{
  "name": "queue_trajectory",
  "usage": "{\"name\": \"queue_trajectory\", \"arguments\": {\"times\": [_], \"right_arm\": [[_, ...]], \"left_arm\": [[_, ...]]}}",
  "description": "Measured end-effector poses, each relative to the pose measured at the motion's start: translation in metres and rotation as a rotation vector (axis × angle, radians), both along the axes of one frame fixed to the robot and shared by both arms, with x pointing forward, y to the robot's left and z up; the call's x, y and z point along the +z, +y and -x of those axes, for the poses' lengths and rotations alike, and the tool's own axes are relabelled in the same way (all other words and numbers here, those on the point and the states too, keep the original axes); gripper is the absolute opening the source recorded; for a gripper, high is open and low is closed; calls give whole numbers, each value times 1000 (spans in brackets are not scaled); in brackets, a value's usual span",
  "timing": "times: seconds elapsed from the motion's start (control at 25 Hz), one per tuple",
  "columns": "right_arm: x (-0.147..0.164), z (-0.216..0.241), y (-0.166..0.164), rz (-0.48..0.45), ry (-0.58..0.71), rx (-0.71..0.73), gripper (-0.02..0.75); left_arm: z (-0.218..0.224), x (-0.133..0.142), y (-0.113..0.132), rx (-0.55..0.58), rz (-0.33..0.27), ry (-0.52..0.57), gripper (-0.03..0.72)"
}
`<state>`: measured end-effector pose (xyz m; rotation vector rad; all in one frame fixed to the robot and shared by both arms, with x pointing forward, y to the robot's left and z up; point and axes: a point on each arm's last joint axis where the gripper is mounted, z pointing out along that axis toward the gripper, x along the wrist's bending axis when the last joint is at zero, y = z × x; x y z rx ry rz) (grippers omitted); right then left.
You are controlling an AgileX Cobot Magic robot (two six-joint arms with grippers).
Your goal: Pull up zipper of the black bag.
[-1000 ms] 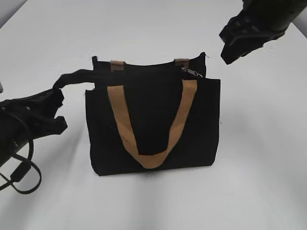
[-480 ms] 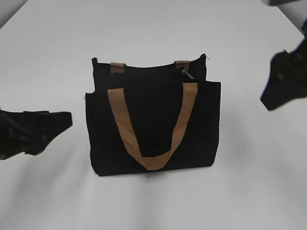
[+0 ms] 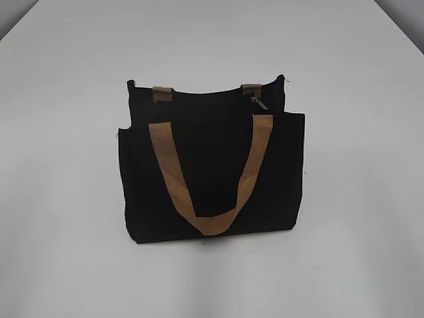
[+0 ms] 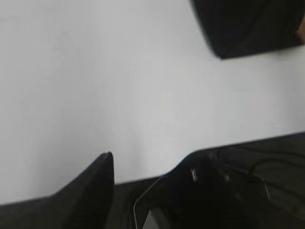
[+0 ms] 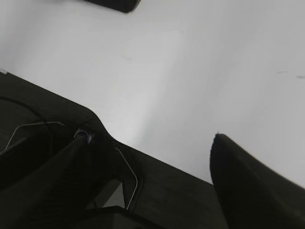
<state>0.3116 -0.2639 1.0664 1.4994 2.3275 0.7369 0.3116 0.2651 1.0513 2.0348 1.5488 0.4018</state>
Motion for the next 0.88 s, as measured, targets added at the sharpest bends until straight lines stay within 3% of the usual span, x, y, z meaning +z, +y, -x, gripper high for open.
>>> {"name": "queue_trajectory", "arguments": {"times": [0.08,0.16,0.48,0.72,0.88], "right_arm": [[-2,22,-8,-34,-95,0,596],[-5,40,-14,-65,-179,-1,595],[-21,75,-28,-134,-383,-4,593],[-21,75,-28,-133,-399,-7,593],[-21,75,-28,-134,-399,-7,592]], "left_arm": [[15,-1,10,7,-22,38,435],[28,1,17,0,-5,19,435],[78,9,45,-103,131,-350,435],[80,10,46,-188,87,-480,434],[77,7,43,-206,86,-497,419]]}}
